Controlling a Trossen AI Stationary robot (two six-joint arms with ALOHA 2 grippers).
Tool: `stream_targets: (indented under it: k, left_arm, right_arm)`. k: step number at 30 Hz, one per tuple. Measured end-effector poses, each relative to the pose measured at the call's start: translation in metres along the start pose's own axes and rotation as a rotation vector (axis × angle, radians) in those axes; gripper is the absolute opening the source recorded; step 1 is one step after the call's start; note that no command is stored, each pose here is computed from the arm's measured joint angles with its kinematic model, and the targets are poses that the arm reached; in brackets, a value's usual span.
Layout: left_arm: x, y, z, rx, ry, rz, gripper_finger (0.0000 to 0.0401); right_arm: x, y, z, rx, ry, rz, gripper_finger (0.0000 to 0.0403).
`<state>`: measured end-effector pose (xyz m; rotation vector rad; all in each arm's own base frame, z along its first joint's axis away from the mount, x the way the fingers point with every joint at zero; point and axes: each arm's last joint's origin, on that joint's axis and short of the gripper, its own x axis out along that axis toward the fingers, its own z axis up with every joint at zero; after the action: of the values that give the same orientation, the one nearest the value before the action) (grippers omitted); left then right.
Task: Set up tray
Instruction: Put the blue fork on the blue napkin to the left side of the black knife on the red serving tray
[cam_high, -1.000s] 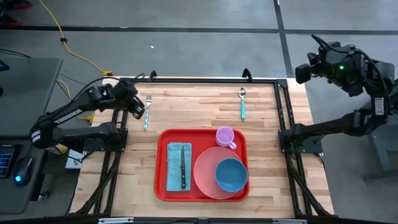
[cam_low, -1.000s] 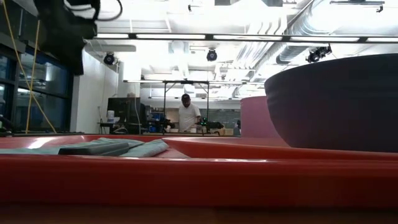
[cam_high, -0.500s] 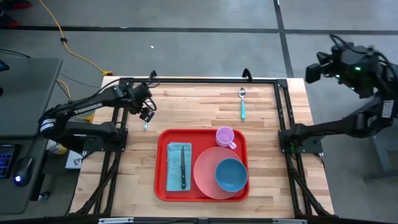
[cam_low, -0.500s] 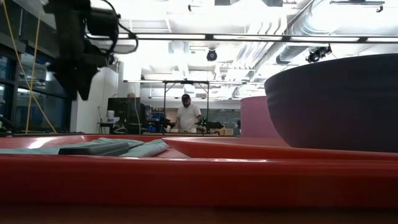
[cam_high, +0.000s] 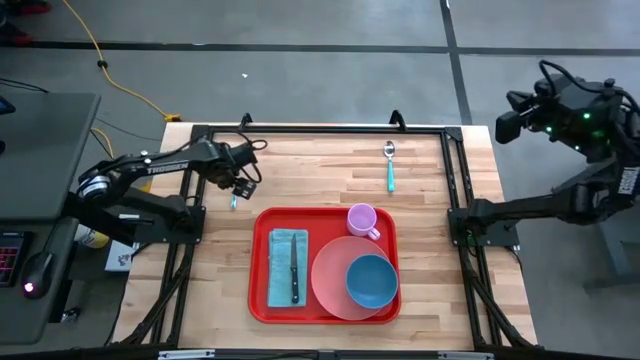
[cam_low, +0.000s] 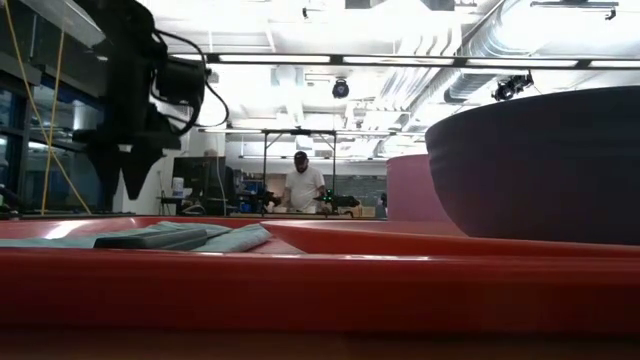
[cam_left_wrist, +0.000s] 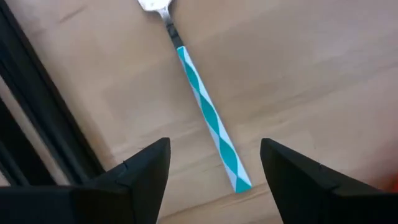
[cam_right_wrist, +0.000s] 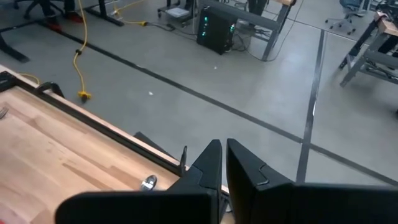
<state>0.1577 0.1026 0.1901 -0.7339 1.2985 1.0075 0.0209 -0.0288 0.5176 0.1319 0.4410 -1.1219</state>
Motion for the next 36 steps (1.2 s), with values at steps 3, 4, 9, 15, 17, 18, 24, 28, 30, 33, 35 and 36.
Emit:
stream_targets:
  k: [3,4,9,15,17,18,24,28,30,33,35,36]
  left_arm:
    - [0.009,-0.003,0.001,-0.052,0.033,0.014,0.0279]
    - [0.011,-0.004,0.002,-0.066,0.038,0.011,0.0278]
    - [0.021,-0.008,0.004,-0.125,0.059,-0.005,0.0273]
    - [0.035,-0.009,-0.001,-0.176,0.113,-0.022,0.0271]
    - [0.039,-0.009,-0.005,-0.184,0.125,-0.029,0.0269]
    - [0.041,-0.008,-0.006,-0.190,0.128,-0.035,0.0269]
    - [0.050,-0.007,-0.012,-0.209,0.134,-0.060,0.0265]
    - [0.052,-0.006,-0.013,-0.208,0.135,-0.058,0.0248]
    - [0.052,-0.007,-0.013,-0.207,0.129,-0.055,0.0233]
    - [0.053,-0.007,-0.013,-0.207,0.121,-0.050,0.0205]
    - [0.053,-0.007,-0.013,-0.207,0.118,-0.049,0.0186]
    - [0.053,-0.007,-0.013,-0.206,0.117,-0.048,0.0176]
  right_arm:
    - [0.000,0.000,0.000,-0.008,0.000,0.004,0.0000]
    - [-0.001,0.000,0.000,-0.010,0.000,0.003,0.0000]
    - [-0.001,-0.001,0.000,-0.021,-0.001,0.001,0.0000]
    - [-0.001,-0.001,0.000,-0.035,-0.001,0.002,0.0000]
    - [0.000,0.000,0.000,-0.038,0.000,0.003,0.0000]
    - [0.000,0.000,0.000,-0.041,0.000,0.003,0.0000]
    - [-0.001,-0.001,0.000,-0.045,-0.001,0.003,0.0000]
    - [-0.001,-0.001,0.000,-0.053,-0.001,0.003,0.0000]
    - [-0.001,-0.001,0.000,-0.054,-0.001,0.002,0.0000]
    - [-0.001,-0.001,0.000,-0.055,-0.001,0.003,0.0000]
    - [-0.001,-0.001,0.000,-0.055,-0.001,0.004,0.0000]
    - [-0.001,0.000,0.000,-0.056,-0.001,0.005,0.0000]
